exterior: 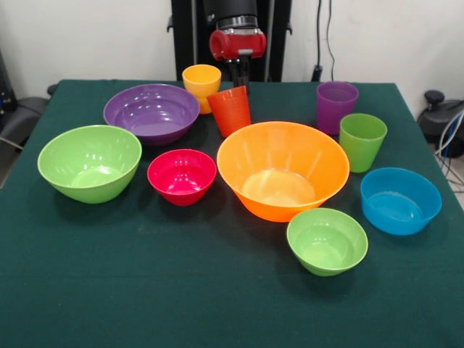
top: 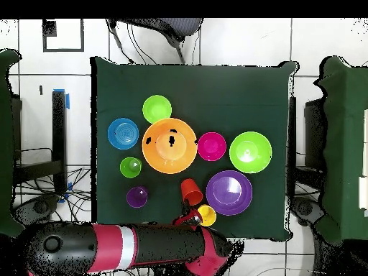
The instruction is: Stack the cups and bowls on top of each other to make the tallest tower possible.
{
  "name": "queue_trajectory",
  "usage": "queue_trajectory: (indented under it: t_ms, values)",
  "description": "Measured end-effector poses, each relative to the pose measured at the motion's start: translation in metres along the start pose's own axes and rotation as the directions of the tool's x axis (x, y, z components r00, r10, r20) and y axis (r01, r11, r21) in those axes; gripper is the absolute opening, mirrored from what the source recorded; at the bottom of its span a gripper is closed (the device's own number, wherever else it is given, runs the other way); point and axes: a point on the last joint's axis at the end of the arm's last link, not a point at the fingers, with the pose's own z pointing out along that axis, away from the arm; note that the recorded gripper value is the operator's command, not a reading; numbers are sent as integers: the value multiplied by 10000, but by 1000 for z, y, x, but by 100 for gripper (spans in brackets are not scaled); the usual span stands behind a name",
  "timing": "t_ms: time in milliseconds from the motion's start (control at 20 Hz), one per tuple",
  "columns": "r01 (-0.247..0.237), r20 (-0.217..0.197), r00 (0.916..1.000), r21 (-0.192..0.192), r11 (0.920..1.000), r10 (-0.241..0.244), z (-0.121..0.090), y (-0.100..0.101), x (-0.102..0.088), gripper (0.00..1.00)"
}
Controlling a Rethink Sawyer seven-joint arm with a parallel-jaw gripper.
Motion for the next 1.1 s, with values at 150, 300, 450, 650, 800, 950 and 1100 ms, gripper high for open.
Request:
queue_trajectory:
  t_ms: [150,300,450,650,800,950,1100]
  values:
    - [0,5,10000,2,10000,0,0,0,0,0]
    - [-2,36,10000,10,10000,2,0,0,-1,0]
    - [-3,77,10000,19,10000,3,0,-1,-3,0]
    - [-10,188,9998,53,10000,9,0,-2,-8,0]
    - [-14,272,9996,78,10000,12,-1,-3,-11,0]
    - [22,291,9996,21,10000,-22,-2,-4,-13,0]
    - [158,151,9998,-319,9994,-153,-9,-2,-13,0]
